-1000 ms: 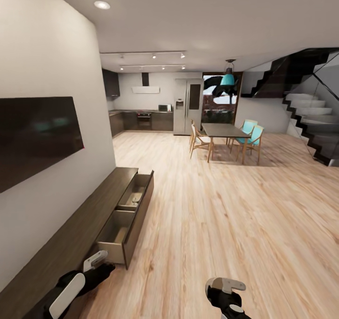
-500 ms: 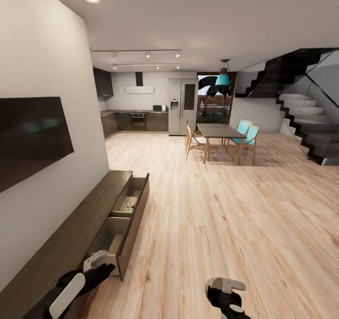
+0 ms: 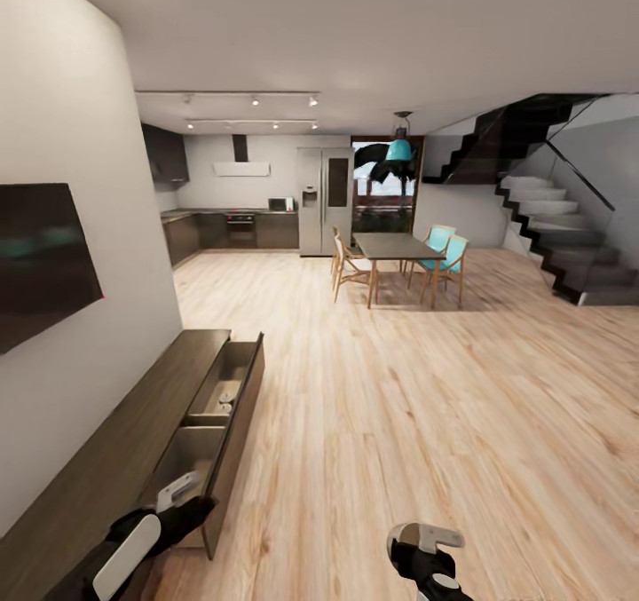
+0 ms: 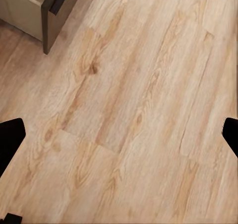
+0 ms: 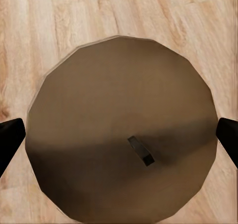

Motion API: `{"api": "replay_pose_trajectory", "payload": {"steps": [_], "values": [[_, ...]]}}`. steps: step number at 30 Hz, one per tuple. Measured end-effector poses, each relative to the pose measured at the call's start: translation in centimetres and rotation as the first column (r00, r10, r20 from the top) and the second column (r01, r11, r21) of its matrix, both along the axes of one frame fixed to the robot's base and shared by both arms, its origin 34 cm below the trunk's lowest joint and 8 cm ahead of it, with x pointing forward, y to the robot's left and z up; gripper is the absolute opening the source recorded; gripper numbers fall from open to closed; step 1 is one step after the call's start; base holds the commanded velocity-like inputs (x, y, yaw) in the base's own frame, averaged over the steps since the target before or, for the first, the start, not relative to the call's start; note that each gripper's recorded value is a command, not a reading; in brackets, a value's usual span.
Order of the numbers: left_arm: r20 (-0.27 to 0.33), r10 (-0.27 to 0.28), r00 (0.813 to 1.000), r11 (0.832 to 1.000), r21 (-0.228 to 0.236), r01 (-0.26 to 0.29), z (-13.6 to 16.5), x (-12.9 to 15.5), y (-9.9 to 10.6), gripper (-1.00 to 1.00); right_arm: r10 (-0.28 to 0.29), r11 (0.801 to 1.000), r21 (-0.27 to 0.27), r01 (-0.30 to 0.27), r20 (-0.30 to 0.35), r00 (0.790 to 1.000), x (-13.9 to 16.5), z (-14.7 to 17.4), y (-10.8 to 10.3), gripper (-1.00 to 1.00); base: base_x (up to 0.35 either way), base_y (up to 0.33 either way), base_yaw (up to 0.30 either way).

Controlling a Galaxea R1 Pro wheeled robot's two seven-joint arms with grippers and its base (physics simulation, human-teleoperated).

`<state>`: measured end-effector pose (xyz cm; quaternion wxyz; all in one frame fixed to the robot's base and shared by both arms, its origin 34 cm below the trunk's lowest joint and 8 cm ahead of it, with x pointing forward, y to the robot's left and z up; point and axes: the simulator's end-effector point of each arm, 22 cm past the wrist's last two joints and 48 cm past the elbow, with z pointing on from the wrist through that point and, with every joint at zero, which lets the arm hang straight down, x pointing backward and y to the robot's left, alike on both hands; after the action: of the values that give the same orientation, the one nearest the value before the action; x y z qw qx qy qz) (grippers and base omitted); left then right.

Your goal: Place each of the two pumpkins and all three candles from the living room inside a cabinet in the living room (use any cabinet), then make sure every cabinet is closed, and position the cauldron so it is next to a table in the living room.

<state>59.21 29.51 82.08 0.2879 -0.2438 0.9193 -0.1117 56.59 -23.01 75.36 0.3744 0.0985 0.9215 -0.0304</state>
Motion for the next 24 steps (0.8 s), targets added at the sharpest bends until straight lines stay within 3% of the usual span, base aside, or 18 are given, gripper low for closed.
{"api": "replay_pose_trajectory", "payload": {"steps": [9, 24], "values": [[0.000, 0.000, 1.000, 1.000, 0.000, 0.000, 0.00, 0.00, 0.00, 1.00, 0.000, 1.000, 0.000, 0.000, 0.000, 1.000, 0.00, 0.00, 0.00, -1.00, 0.203, 0.000, -0.260], [0.000, 0.000, 1.000, 1.000, 0.000, 0.000, 0.01, -0.02, 0.00, 1.00, 0.002, 1.000, 0.002, -0.002, 0.002, 1.000, 0.04, 0.06, 0.15, -1.00, 0.267, 0.000, -0.017]]}}
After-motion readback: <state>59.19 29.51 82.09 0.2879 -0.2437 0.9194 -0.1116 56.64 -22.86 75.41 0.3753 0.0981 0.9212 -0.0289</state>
